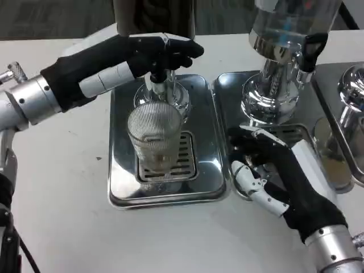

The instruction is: Grasp the cup under the faucet to collect the drink, then remove the cup.

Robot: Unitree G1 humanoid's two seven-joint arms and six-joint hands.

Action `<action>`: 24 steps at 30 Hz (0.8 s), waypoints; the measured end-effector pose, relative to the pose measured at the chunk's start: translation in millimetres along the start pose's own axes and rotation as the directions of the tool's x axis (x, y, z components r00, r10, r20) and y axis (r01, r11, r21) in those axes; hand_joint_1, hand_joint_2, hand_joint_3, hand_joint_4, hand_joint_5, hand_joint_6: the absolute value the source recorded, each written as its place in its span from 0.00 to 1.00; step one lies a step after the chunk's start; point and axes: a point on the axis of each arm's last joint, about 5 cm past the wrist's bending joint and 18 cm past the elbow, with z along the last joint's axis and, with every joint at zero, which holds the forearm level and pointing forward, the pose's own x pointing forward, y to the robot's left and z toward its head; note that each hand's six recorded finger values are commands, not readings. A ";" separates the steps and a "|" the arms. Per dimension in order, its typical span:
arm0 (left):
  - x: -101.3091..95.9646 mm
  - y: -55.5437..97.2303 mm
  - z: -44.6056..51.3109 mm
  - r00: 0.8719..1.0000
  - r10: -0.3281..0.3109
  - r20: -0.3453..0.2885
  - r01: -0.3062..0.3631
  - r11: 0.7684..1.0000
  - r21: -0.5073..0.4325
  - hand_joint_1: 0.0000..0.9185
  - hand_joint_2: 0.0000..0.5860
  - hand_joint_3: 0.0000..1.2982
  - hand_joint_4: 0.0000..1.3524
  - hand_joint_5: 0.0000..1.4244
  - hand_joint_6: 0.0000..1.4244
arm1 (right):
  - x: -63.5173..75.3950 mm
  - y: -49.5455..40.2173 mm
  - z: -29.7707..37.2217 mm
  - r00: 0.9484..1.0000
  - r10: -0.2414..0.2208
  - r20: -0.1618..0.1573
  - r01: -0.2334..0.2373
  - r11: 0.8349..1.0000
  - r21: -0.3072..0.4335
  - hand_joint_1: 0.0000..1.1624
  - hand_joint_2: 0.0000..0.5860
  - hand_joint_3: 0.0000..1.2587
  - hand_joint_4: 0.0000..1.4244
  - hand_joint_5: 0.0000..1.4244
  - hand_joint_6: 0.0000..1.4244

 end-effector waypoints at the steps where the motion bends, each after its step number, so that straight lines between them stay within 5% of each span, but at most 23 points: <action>1: -0.1 0.0 0.4 1.000 -0.001 0.001 0.001 1.000 0.010 0.00 0.07 0.20 0.12 0.13 0.13 | 0.9 -0.3 0.3 1.000 0.006 -0.001 -0.006 1.000 0.004 0.35 0.63 0.18 0.16 0.20 0.22; 24: 0.4 -3.0 7.3 1.000 -0.006 0.006 0.005 0.982 0.191 0.00 0.08 0.19 0.11 0.13 0.12 | 13.9 -3.9 6.8 0.995 0.092 -0.025 -0.091 0.994 0.053 0.39 0.48 0.01 0.00 0.06 0.10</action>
